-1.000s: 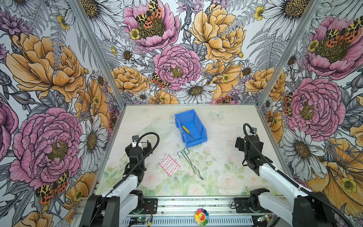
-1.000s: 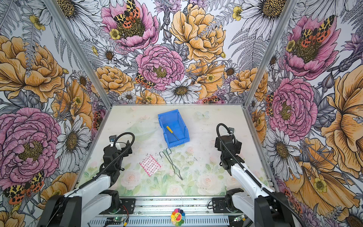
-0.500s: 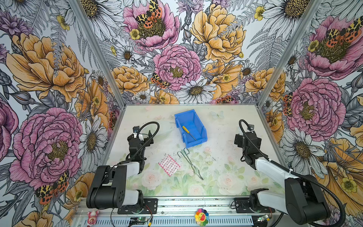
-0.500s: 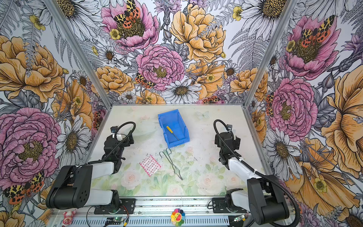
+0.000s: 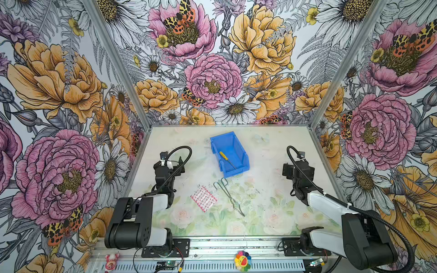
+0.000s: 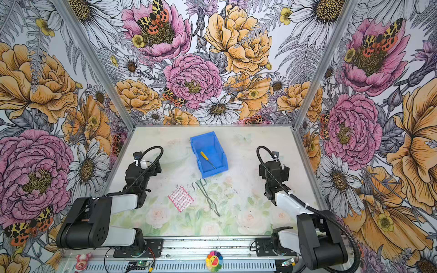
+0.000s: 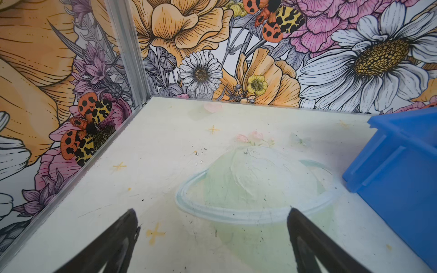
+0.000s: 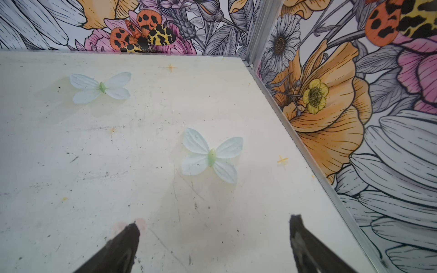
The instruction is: Put the screwdriver in the bin
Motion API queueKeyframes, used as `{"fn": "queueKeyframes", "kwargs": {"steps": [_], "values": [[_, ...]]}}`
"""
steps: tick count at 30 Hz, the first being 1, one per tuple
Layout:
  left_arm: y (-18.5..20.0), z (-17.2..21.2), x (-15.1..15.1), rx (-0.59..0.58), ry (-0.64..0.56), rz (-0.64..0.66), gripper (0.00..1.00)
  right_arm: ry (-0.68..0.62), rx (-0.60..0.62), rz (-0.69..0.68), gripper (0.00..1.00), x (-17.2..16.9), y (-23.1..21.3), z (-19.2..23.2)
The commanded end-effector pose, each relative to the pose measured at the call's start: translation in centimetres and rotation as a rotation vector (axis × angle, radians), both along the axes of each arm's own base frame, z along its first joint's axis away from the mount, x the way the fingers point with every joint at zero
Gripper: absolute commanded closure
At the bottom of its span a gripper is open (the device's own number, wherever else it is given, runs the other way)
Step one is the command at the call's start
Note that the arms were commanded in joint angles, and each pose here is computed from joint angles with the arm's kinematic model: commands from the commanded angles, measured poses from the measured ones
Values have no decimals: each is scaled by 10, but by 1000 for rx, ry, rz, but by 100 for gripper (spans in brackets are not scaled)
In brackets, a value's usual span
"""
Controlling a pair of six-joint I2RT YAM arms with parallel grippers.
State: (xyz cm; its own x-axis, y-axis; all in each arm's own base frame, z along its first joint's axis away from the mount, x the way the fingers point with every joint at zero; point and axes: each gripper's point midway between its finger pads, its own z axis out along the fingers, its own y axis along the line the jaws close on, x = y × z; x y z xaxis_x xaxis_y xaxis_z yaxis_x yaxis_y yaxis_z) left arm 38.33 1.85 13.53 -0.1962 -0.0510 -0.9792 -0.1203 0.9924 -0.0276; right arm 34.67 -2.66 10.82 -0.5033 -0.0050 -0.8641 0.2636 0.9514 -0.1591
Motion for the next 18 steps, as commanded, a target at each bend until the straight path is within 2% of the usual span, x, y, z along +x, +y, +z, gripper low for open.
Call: {"fn": "queueKeyframes", "kwargs": {"steps": [1,11,18], "values": [[-5,15,9,3,-55,-39,1,-56,12,10,1,0,-1,10],[-10,0,12,10,-77,-72,1,-76,28,8,0,3,-7,12],[1,-4,16,-14,-47,-17,1,-85,31,26,0,15,-5,12]]}}
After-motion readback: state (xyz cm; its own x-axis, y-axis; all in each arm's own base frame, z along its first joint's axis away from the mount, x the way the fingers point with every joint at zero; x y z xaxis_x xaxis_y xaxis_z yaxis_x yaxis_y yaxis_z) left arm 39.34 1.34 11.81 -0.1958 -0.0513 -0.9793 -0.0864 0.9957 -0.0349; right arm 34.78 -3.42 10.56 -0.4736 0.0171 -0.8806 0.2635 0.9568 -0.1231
